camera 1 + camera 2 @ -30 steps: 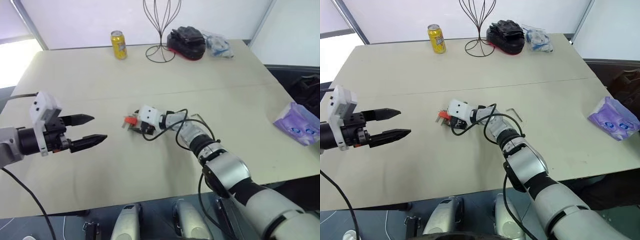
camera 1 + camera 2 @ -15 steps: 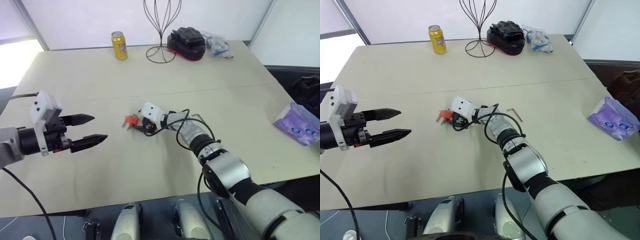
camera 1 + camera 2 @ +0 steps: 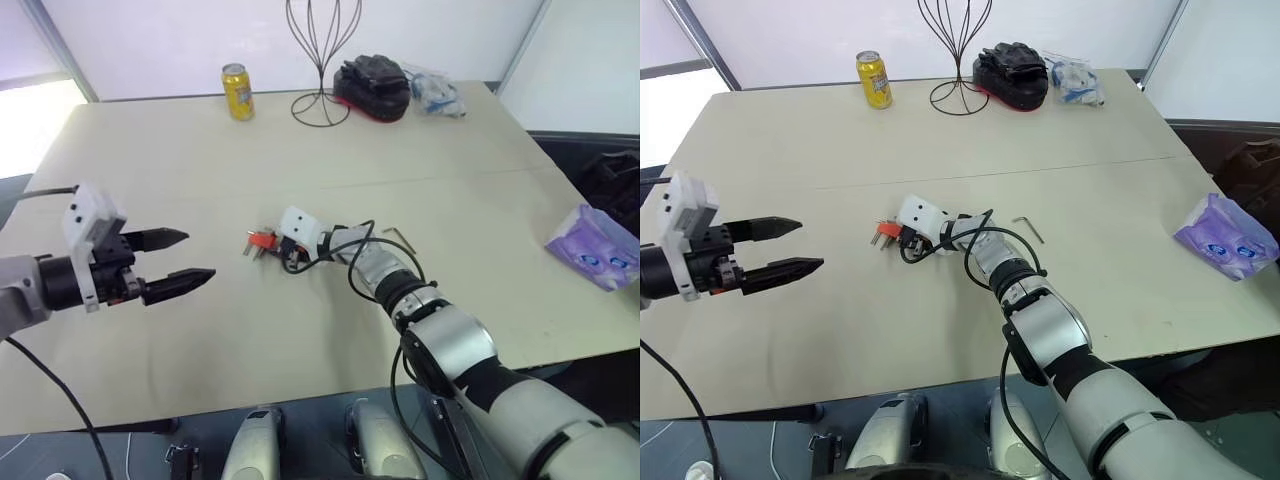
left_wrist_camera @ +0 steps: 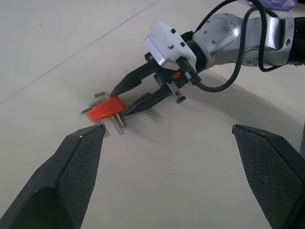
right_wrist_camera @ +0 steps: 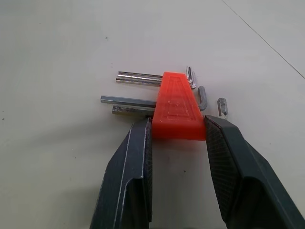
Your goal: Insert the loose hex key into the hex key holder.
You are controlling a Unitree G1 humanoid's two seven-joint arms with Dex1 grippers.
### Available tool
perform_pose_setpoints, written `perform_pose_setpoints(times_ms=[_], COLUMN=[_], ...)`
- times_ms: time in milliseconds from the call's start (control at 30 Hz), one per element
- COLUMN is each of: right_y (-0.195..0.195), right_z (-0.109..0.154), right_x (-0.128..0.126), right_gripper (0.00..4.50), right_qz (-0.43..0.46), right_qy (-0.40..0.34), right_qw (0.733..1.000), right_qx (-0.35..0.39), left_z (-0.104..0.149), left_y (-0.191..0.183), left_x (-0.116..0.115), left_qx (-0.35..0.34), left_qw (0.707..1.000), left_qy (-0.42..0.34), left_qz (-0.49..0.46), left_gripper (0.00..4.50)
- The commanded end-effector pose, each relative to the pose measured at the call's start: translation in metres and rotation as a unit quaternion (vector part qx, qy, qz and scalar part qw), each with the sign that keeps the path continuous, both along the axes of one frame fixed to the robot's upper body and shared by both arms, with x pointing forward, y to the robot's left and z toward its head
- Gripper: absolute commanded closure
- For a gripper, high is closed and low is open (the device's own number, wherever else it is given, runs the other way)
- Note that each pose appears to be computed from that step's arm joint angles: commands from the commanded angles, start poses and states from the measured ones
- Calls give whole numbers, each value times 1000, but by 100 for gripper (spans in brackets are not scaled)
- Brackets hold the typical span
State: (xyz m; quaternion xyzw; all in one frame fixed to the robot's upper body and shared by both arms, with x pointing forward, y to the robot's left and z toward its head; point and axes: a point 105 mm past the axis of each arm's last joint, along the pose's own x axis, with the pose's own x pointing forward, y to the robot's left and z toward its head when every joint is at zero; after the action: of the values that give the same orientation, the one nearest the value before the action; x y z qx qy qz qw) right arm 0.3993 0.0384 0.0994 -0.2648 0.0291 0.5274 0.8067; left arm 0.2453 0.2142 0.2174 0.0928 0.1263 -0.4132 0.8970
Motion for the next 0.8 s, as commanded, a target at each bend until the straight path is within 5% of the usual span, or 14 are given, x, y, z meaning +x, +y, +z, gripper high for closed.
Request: perform_pose_setpoints(times_ms=[33,267,367,500,800], right_y=[-1,-5,-6,-9,-21], right_z=[3,39,76,109,171], right_x=[3,4,-19,-44,-78], right_gripper=[348,348,348,348,348], right_qz=[-7,28,114,181,193], right_qy=[-37,-205,-360,-533,-709], right_qw=[999,978,925,822,678], right_qx=[-9,-25,-40,-85,-42], left_z=[8,6,5,11,42], left_y=[0,-1,-1,-8,-45], left_x=[-3,4,15,31,48], left_qx=[-2,-17,-27,-45,-109], left_qw=[1000,1000,999,998,985], left_qy=[-22,-22,-21,-32,-58], left_qz=[2,1,-10,-34,-116], left_gripper=[0,0,0,0,0])
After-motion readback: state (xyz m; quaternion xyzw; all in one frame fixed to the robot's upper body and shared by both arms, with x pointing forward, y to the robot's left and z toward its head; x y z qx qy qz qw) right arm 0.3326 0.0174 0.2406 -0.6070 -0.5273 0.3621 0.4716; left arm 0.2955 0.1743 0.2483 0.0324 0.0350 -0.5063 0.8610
